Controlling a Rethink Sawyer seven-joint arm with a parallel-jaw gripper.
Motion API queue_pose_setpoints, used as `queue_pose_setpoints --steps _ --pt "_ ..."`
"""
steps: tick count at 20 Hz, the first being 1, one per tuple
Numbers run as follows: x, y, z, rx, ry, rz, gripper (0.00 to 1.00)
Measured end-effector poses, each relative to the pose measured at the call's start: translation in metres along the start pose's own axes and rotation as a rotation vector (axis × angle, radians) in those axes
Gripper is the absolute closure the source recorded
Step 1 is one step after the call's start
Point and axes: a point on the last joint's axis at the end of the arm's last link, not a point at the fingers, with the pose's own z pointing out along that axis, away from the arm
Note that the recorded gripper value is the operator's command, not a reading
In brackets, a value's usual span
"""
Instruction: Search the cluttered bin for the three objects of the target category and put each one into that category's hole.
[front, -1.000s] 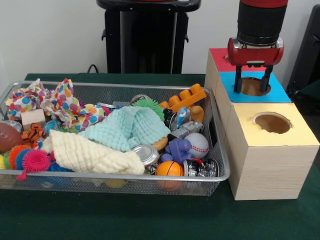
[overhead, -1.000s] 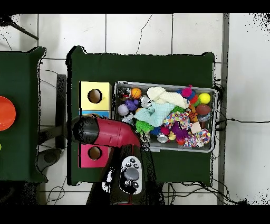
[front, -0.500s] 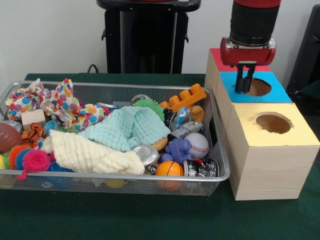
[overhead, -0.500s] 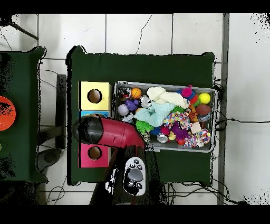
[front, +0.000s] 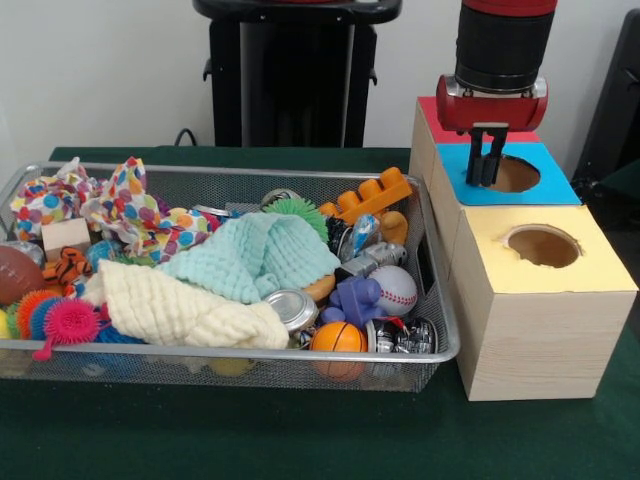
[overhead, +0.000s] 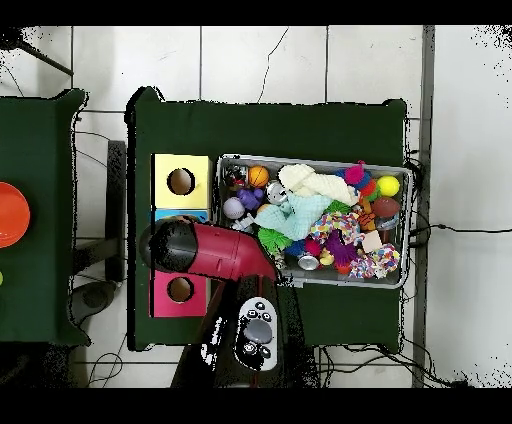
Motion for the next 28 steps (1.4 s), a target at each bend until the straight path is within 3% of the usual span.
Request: queue_pose_setpoints --steps 7,16,24,28 --pt "0.0 -0.001 0.0 -0.002 0.003 0.002 1.0" --pt "0.001 -0.035 -0.014 0.014 0.053 0.018 1.0" --pt "0.017 -0.048 -0.06 0.016 0.183 0.006 1.0" --pt "0.018 -0.063 -0.078 0.016 0.211 0.014 1.0"
